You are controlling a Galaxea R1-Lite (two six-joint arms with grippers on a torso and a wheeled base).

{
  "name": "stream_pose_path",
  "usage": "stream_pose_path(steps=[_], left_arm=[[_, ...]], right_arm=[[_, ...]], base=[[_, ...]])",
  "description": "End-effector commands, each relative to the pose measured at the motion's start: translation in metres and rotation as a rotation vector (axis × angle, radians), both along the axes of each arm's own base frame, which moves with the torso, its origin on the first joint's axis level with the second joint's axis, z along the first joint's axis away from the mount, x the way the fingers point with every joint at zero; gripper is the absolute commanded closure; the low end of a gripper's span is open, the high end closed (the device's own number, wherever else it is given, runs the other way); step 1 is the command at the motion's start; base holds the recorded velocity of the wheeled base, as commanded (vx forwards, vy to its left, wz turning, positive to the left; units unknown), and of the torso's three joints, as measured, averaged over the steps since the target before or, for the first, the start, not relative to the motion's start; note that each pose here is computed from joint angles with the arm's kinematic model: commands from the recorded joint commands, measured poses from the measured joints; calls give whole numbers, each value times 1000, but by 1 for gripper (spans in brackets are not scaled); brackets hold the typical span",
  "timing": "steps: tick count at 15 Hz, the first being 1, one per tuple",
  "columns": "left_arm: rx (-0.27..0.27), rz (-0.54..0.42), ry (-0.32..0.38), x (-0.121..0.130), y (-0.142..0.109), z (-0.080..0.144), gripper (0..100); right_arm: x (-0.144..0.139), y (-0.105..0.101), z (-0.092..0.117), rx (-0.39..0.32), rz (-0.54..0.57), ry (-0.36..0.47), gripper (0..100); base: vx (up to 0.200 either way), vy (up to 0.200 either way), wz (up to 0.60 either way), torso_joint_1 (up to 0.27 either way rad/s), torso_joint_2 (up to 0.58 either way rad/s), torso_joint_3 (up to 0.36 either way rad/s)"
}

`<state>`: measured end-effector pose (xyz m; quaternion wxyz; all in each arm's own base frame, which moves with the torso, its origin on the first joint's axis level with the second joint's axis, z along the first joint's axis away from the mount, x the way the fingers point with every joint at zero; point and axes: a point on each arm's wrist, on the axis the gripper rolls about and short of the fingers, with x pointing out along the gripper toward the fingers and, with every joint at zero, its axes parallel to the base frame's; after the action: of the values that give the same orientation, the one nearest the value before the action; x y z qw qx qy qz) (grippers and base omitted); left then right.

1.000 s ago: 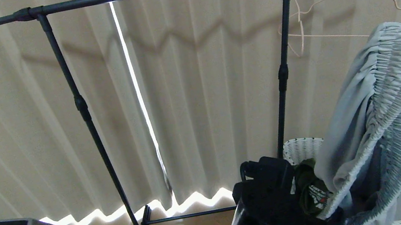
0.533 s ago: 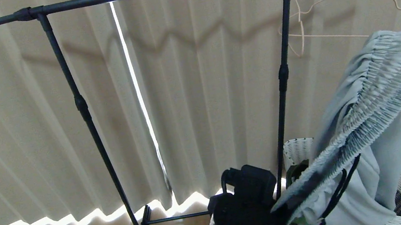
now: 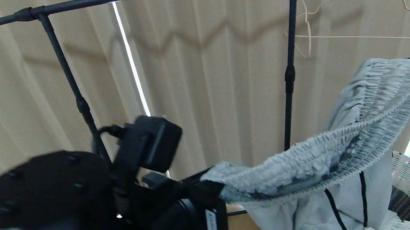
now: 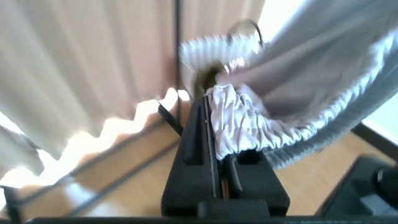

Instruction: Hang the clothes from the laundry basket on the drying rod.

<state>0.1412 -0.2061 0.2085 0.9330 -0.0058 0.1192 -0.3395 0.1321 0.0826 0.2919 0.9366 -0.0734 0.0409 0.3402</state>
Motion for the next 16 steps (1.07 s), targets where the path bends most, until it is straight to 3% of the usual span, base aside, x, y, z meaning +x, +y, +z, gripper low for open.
stream_pose_path(steps=[1, 6, 10, 13, 16], left_arm=[[-143, 49, -120, -13, 41, 68, 100], [-174, -29, -165, -23, 80, 132, 100], [-204, -37, -232, -19, 93, 171, 100], [-125, -30, -147, 0, 76, 152, 100], [-79, -25, -95, 17, 61, 137, 100]], right_arm=[[6, 7, 1, 7, 19, -11, 100], [24, 18, 24, 82, 11, -136, 100], [25, 18, 46, 114, 9, -191, 100], [32, 20, 42, 101, -1, -175, 100], [46, 15, 36, 80, -59, -150, 100]], base=[[0, 0, 0, 0, 0, 0], [0, 0, 0, 0, 0, 0], [0, 0, 0, 0, 0, 0], [0, 0, 0, 0, 0, 0], [0, 0, 0, 0, 0, 0]])
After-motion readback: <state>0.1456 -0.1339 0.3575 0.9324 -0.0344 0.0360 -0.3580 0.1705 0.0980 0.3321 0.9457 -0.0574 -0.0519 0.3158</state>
